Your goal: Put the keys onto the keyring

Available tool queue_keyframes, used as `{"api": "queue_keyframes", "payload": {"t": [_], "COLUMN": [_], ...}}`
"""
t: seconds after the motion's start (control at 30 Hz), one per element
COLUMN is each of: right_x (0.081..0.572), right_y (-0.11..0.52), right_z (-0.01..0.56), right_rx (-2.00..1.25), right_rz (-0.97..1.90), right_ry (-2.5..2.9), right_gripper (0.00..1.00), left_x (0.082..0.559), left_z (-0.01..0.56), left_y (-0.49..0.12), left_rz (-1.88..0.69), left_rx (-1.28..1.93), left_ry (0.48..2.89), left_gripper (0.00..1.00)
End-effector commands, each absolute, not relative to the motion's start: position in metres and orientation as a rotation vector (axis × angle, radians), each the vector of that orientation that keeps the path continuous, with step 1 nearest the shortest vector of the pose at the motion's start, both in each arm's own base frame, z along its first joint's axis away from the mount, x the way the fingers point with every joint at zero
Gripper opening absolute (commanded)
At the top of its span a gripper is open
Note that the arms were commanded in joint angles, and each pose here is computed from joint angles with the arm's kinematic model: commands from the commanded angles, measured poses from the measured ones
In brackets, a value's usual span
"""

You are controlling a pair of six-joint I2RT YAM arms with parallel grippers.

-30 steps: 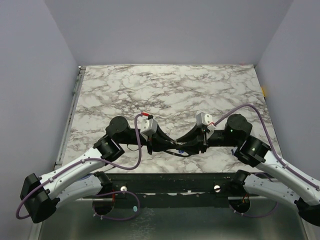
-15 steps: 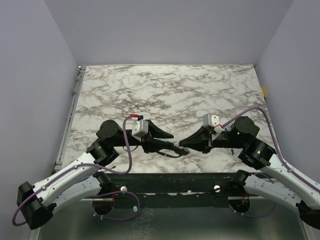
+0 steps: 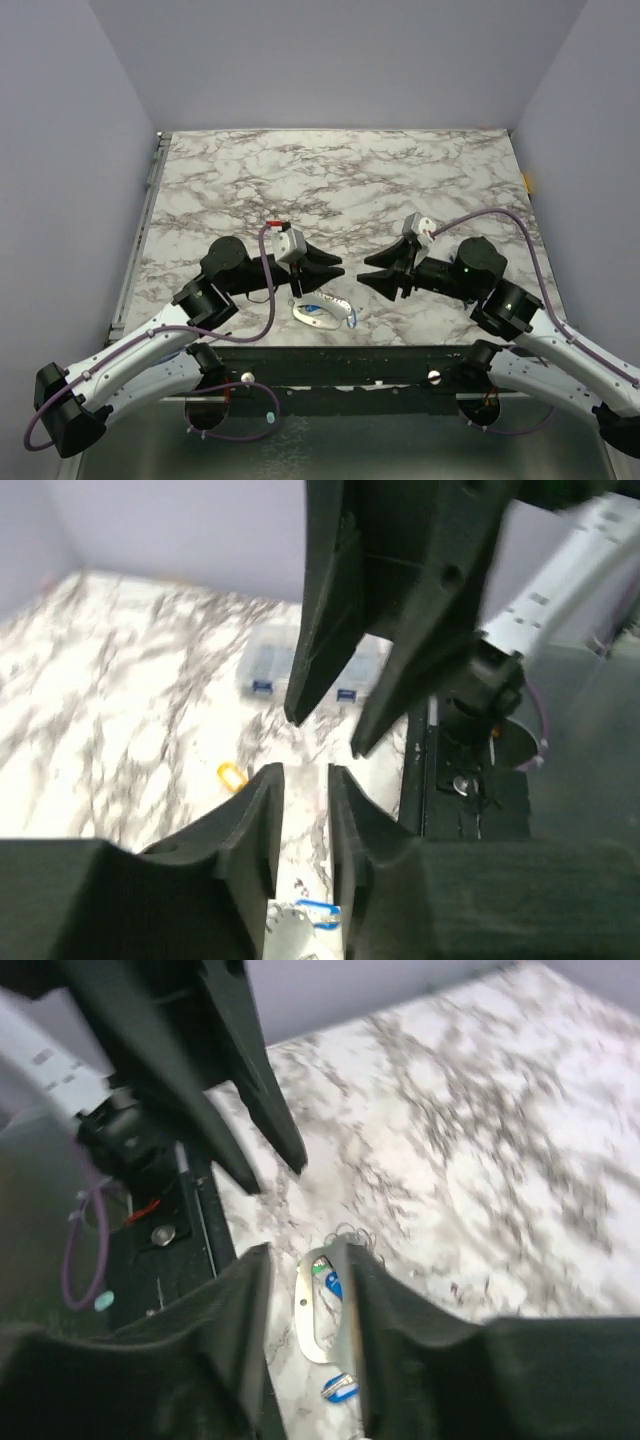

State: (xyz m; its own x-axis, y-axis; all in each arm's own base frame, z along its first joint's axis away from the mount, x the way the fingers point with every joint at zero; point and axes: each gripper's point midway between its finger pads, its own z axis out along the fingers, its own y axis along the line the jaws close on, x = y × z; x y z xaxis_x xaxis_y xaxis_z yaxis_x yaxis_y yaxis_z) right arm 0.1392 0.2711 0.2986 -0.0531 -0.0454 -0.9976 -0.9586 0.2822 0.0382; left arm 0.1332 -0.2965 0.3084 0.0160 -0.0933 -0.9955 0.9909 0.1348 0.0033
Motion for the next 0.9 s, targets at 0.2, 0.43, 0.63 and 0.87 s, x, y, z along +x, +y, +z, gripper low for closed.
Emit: {"api": "queue_keyframes", "payload": {"t": [0.2,0.43,0.63,0.87], "right_x": [0.225,0.233,0.224,0.215], "right_y": [0.205,0.189,0.198,0.195], "right_z": [0.180,0.149,0.135,0.127], "right_rx": [-0.130,0.007,-0.077,-0.140], "right_rz": [0.584,0.427,0.487,0.489], "right_ry": [2.018,2.132,2.158,2.163], "right_gripper": [0.71,0.71,0.71,0.71], "left_x": [0.227,0.224,0.229,0.232], "left_z": [0.196,0.117,0.086,0.064], "left_y": [-0.235,-0.238,-0.243,-0.263], "left_rz": [-0.609,-0.481,-0.369,-0.309], "left_rx": [0.407,0.327,0.356,0.400], "left_ry": [2.043,2.384,2.492,2.578], "left_gripper": [0.55,0.38,0.35,0.28]}}
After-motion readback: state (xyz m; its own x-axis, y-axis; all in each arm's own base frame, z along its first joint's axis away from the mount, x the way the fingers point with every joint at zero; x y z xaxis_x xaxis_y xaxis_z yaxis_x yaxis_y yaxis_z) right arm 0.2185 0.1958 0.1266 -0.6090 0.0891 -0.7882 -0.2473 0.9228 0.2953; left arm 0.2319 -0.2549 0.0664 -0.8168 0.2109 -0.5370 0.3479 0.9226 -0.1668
